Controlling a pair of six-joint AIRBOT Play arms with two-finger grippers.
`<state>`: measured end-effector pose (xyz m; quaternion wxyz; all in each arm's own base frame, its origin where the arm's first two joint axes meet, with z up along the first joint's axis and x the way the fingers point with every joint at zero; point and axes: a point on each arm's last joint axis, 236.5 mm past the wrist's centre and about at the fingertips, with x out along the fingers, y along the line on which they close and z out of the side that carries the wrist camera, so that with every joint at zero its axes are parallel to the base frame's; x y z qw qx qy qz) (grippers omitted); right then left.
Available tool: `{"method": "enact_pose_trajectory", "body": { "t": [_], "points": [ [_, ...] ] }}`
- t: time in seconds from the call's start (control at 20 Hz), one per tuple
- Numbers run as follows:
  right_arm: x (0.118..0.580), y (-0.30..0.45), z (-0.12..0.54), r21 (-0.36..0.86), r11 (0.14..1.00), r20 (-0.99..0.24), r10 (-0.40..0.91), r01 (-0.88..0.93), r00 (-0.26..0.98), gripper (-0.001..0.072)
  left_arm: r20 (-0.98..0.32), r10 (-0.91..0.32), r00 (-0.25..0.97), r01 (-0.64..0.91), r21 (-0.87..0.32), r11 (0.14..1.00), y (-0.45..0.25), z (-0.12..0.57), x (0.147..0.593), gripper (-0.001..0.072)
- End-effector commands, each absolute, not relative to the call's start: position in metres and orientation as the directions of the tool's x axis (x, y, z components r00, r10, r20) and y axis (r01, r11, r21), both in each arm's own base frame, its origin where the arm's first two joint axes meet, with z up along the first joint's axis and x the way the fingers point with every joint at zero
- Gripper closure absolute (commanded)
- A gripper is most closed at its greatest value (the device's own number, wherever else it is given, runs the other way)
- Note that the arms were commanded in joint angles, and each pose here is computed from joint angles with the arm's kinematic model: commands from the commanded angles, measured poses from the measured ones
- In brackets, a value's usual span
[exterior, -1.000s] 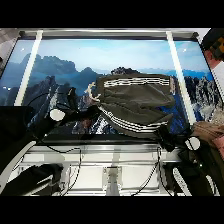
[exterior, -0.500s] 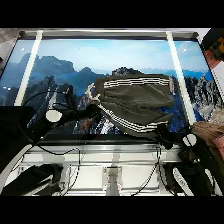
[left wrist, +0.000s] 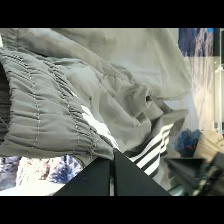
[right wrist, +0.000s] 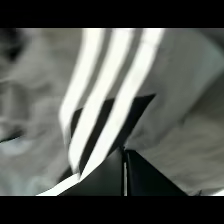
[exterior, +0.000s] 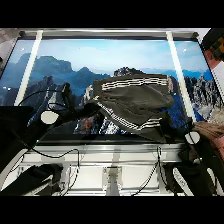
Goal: Fold the clothes and pants, and hang the long-sleeved shirts on hangers.
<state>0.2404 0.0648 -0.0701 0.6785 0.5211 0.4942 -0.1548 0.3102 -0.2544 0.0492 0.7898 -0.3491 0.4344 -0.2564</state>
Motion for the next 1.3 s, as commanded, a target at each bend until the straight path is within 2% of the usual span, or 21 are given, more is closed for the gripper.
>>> {"method": "enact_pose_trajectory", "body": {
  "t": [0.0, 0.2, 0.3, 0.55, 0.75, 0.9, 1.25],
  "points": [
    [0.252, 0.061, -0.018, 0.577, 0.51, -0.813, 0.291, 0.638, 0.504, 0.0709, -0.502, -0.699, 0.51, 0.12, -0.763, 0.635, -0.252, 0.053, 0.313, 0.0707],
    [0.242, 0.027, 0.047, 0.49, 0.631, -0.835, 0.142, 0.602, 0.531, 0.0708, -0.404, -0.668, 0.625, 0.173, -0.762, 0.624, -0.238, 0.096, 0.326, 0.0709],
    [0.24, 0.017, 0.079, 0.487, 0.658, -0.812, 0.098, 0.574, 0.576, 0.0708, -0.349, -0.669, 0.656, 0.21, -0.767, 0.607, -0.234, 0.12, 0.324, 0.0709],
    [0.237, 0.015, 0.14, 0.515, 0.69, -0.754, 0.083, 0.508, 0.652, 0.0709, -0.265, -0.685, 0.679, 0.253, -0.791, 0.557, -0.229, 0.157, 0.311, 0.0711],
    [0.25, 0.014, 0.167, 0.494, 0.755, -0.724, 0.081, 0.432, 0.685, 0.0709, -0.316, -0.686, 0.656, 0.184, -0.814, 0.551, -0.228, 0.147, 0.302, 0.071],
    [0.295, 0.02, 0.163, 0.453, 0.816, -0.739, 0.119, 0.359, 0.663, 0.0709, -0.365, -0.676, 0.64, 0.15, -0.804, 0.575, -0.227, 0.134, 0.3, 0.071],
    [0.425, 0.022, 0.143, 0.413, 0.865, -0.762, 0.156, 0.285, 0.629, 0.071, -0.491, -0.64, 0.591, 0.014, -0.787, 0.617, -0.232, 0.075, 0.319, 0.0708]
  ]
}}
